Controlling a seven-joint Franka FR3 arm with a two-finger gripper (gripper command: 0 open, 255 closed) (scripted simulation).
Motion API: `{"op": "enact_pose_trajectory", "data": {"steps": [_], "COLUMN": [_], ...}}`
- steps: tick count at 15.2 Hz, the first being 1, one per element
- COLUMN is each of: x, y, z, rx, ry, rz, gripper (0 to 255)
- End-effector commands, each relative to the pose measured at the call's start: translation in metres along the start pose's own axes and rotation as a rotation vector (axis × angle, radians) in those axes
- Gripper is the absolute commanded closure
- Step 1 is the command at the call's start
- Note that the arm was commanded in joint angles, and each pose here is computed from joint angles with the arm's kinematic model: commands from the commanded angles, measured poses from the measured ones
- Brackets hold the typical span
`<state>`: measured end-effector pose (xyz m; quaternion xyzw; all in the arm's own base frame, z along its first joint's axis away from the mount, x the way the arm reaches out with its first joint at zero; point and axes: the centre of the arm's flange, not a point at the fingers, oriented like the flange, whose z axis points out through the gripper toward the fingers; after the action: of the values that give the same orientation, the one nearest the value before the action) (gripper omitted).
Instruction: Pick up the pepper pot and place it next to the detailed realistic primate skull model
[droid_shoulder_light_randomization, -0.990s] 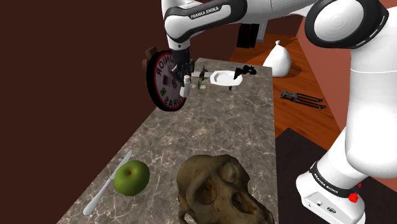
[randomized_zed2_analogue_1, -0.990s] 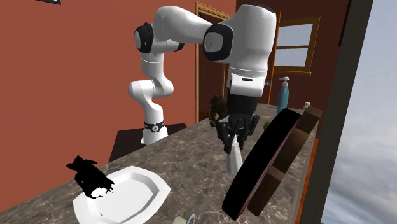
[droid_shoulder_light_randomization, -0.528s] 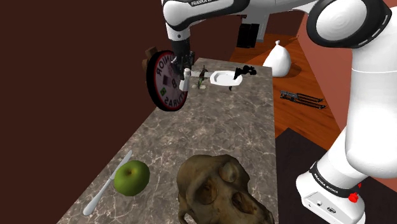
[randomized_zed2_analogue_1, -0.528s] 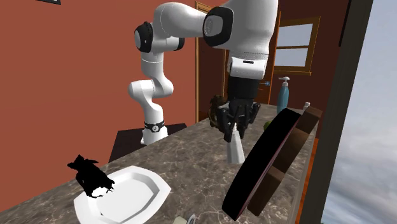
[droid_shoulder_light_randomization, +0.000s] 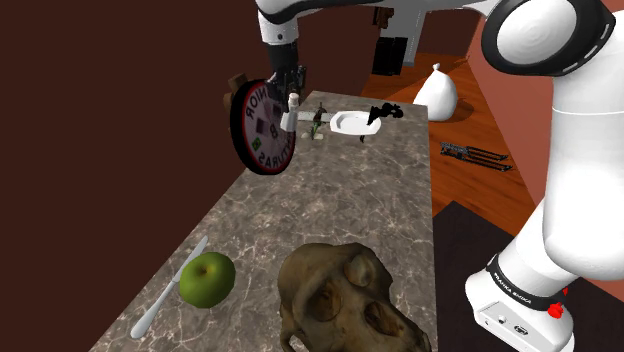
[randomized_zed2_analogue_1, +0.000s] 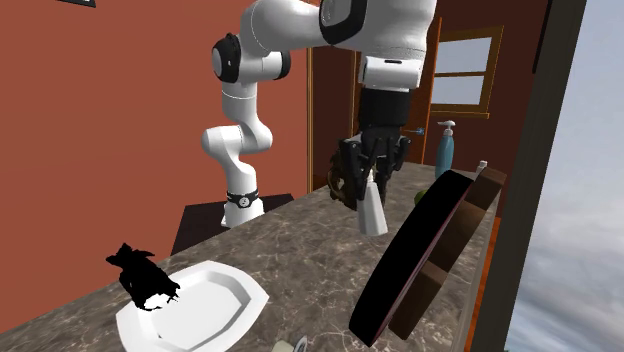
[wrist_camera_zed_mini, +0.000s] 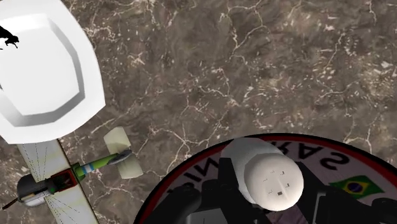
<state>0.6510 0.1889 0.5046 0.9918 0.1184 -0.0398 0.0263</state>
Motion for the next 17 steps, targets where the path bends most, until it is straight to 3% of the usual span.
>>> {"op": "enact_pose_trajectory", "data": {"steps": [1,17], "x": [-0.001,-0.008], "y": [0.001,0.004], "z": [-0.012,-0.096], "rx": [0.0,0.0], "ry": [0.0,0.0], "rz": [0.0,0.0], "gripper": [255,255]}}
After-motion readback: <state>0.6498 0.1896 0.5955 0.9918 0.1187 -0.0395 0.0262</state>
